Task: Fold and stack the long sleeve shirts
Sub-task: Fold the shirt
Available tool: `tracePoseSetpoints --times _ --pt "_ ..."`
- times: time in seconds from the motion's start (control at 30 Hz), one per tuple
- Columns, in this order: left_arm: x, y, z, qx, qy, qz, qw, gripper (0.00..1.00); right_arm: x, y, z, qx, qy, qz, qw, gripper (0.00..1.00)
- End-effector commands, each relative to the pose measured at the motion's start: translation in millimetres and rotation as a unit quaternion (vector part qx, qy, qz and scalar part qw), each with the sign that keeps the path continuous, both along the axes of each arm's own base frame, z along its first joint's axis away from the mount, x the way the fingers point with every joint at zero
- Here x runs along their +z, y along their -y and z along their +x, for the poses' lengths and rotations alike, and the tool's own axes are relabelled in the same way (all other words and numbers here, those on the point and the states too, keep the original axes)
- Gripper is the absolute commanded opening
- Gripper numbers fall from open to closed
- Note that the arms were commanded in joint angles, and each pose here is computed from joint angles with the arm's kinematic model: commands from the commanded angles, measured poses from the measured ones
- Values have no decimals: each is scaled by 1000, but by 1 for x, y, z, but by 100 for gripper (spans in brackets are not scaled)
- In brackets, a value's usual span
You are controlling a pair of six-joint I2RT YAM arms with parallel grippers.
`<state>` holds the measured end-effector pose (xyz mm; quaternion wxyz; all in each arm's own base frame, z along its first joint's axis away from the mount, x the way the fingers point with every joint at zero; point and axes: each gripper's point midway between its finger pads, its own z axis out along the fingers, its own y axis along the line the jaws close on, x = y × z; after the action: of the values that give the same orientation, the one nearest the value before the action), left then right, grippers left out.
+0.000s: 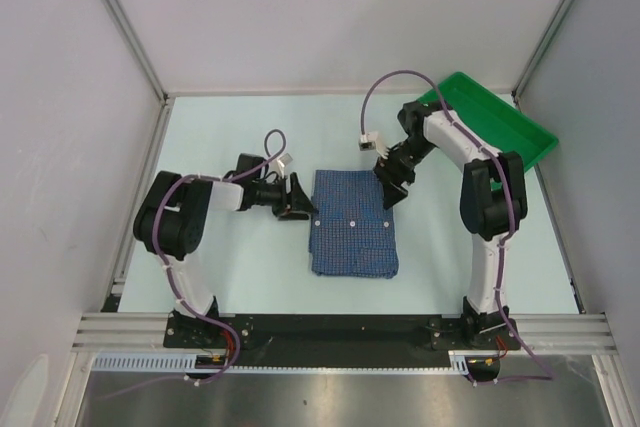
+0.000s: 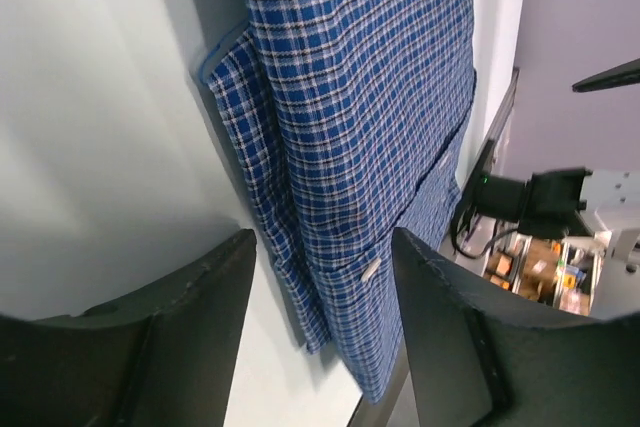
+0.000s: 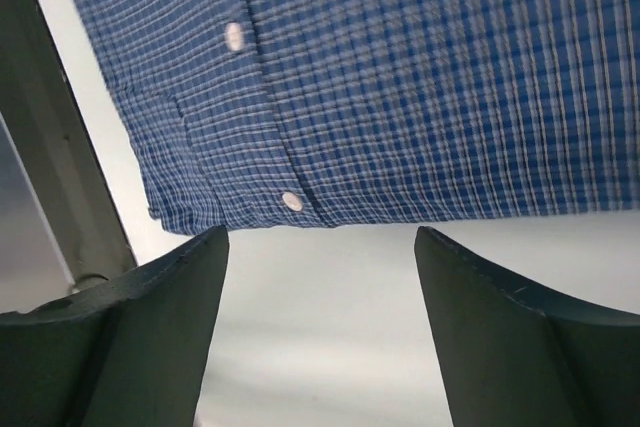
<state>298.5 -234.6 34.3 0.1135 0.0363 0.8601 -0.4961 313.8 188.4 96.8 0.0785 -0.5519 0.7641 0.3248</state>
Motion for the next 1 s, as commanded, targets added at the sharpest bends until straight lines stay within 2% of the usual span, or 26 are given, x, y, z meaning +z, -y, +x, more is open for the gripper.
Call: tracePoseSetpoints --times 0.0,0.37,0.57,0.63,0.77,0.83,0.9,0.93,0.97 --pt "-23 -1 0 65 -10 58 996 61 -15 -15 5 -87 -64 -13 994 79" --pt "-47 -3 -18 88 -28 100 991 57 -72 -2 10 -103 -55 -89 989 67" --pt "-39 -17 -21 102 -7 134 986 55 -85 0 8 -101 -52 -104 988 63" --pt "-25 -15 -24 95 7 121 988 57 -69 -8 12 -113 -40 -83 989 62" --pt "7 -25 -20 99 49 102 989 68 -13 -41 20 -159 -14 7 987 60" --pt "25 -43 -15 120 65 100 986 70 20 -58 29 -194 27 47 979 58" --pt "27 -68 -12 149 53 120 980 75 25 -75 20 -200 60 46 977 57" --pt "33 -78 -9 163 58 123 977 77 43 -87 28 -207 103 71 970 58" --pt "34 -86 -8 174 55 128 975 83 40 -105 15 -183 129 63 973 60"
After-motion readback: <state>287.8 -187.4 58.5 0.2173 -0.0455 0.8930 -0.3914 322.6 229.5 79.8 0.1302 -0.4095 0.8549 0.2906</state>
